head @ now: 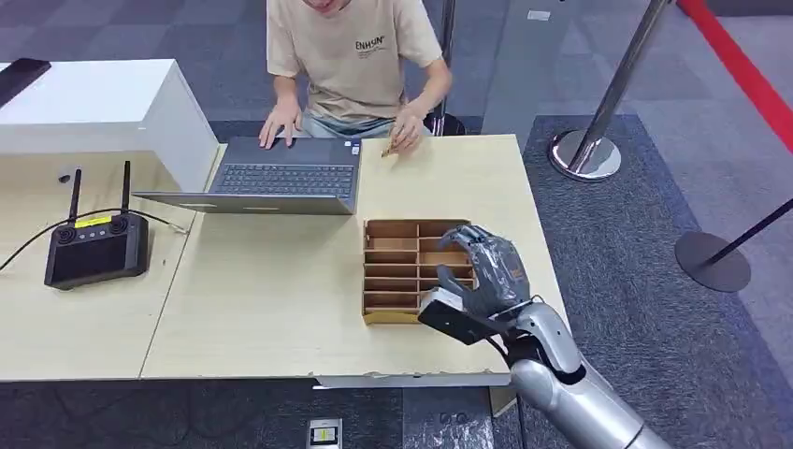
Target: Pass the card to the sensor for recognition and then transmit it.
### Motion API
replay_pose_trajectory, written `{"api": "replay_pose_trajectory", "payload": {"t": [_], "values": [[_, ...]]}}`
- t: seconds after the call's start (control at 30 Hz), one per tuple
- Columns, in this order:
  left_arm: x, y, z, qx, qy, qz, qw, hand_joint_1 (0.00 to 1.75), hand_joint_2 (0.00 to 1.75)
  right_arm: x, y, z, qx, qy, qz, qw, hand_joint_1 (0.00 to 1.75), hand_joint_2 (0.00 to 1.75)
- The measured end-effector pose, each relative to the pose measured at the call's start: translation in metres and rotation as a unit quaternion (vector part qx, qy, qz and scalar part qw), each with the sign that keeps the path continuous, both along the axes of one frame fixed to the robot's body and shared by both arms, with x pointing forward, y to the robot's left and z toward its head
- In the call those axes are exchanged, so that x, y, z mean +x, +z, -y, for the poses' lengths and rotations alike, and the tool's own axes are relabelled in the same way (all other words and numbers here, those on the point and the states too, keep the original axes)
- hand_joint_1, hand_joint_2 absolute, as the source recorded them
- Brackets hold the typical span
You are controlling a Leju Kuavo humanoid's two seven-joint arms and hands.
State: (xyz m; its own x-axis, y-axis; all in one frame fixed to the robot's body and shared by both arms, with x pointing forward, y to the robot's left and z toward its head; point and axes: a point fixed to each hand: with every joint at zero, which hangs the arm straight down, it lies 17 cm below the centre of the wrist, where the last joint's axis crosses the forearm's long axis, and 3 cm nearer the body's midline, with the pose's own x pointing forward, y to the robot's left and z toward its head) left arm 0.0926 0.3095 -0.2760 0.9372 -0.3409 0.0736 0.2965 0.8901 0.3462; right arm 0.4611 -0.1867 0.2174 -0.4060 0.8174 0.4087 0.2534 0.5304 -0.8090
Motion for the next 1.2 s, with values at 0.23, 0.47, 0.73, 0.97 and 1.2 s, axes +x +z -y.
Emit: {"api": "replay_pose_trajectory", "payload": {"t": [0.23,0.47,0.73,0.97,1.2], "values": [[0.0,0.0,0.0,0.0,0.0,0.0,1.0,0.0,0.0,0.0,0.0,0.0,0.0,0.0,0.0,1.0,0.89,1.75],[0.0,0.0,0.0,0.0,0.0,0.0,1.0,0.0,0.0,0.001,-0.004,0.002,-0.013,-0.008,0.0,1.0,0.89,1.75],[0.0,0.0,0.001,-0.002,0.0,-0.001,1.0,0.0,0.0,0.005,-0.016,0.007,-0.032,-0.019,-0.01,0.999,0.94,1.75],[-0.001,0.0,0.002,-0.005,-0.001,-0.002,1.0,0.0,0.0,0.007,-0.026,0.011,-0.041,-0.024,-0.022,0.999,0.91,1.75],[-0.001,0.0,0.002,-0.005,-0.001,-0.002,1.0,0.0,0.0,0.008,-0.029,0.012,-0.042,-0.026,-0.025,0.998,0.91,1.75]]}}
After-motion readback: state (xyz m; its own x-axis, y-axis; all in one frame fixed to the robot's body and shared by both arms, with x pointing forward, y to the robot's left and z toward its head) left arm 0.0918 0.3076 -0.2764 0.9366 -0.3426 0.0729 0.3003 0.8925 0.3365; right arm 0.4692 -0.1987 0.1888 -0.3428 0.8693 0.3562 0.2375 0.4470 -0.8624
